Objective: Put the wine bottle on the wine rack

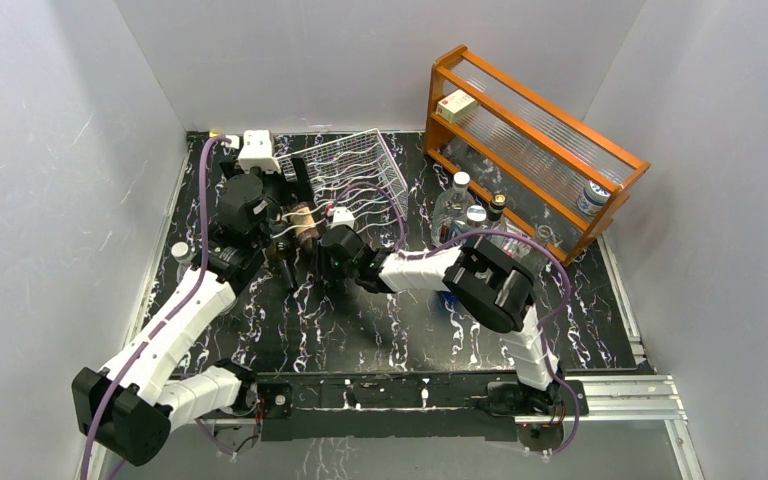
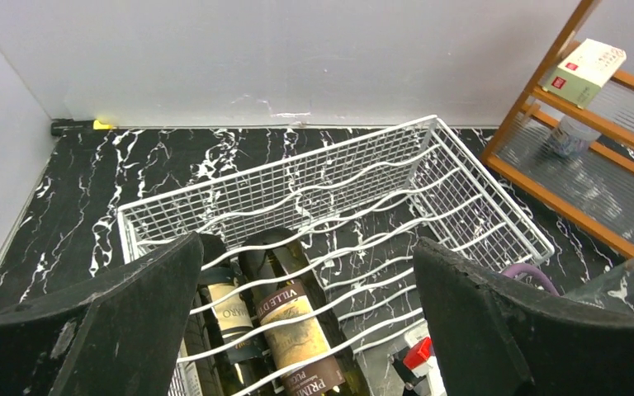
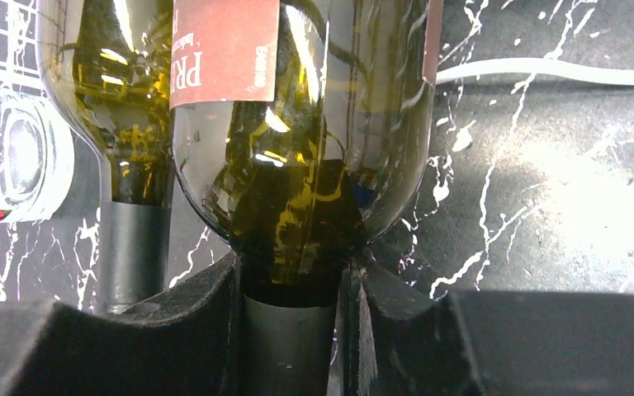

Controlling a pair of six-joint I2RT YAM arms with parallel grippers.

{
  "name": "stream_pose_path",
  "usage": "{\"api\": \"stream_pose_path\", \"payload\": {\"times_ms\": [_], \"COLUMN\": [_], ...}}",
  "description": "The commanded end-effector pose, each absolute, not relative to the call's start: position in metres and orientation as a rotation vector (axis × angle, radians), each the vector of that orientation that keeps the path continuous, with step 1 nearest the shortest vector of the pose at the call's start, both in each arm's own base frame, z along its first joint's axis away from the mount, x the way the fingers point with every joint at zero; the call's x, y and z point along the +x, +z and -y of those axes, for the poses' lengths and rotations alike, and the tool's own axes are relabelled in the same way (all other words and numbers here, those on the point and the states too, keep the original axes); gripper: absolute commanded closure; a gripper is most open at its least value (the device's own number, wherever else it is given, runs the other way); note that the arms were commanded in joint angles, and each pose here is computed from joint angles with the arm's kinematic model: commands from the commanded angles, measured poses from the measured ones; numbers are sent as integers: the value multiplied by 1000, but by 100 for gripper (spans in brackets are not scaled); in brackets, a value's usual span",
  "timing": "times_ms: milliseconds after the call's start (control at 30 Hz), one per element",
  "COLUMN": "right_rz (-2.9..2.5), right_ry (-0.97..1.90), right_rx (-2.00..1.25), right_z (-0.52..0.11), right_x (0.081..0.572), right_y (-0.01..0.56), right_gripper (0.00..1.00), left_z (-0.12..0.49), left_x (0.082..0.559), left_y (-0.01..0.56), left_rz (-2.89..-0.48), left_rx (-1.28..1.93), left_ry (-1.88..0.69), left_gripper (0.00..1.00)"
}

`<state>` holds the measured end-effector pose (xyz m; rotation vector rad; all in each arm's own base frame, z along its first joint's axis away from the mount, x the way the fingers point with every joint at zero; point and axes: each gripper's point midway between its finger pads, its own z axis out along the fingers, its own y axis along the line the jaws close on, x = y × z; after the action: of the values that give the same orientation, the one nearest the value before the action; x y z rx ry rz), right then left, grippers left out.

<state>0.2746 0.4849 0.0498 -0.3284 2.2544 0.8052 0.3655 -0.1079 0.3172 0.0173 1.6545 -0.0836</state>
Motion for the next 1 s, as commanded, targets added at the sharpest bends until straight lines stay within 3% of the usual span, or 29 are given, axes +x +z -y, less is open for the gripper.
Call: {"api": "stream_pose_path", "payload": {"times_ms": [0,400,967], "right_rz": [-1956,-2041,-2132], "right_ry": [1013,1018,1026], "right_rx": [-225,-218,-208], "right_z": [-526,-537,-540], "right_x": [314,324,326], "right_y": [150,133,114], "right_gripper": [100,100,53], "left_z": [92,91,94], "left_x": [363,363,365], "left_y": [340,337,334], "left_rz": [-1572,-1575,-1586], "left_rx": [-75,-75,-60], "left_ry": [-65,-60,-64], "left_gripper": [2,2,2]}}
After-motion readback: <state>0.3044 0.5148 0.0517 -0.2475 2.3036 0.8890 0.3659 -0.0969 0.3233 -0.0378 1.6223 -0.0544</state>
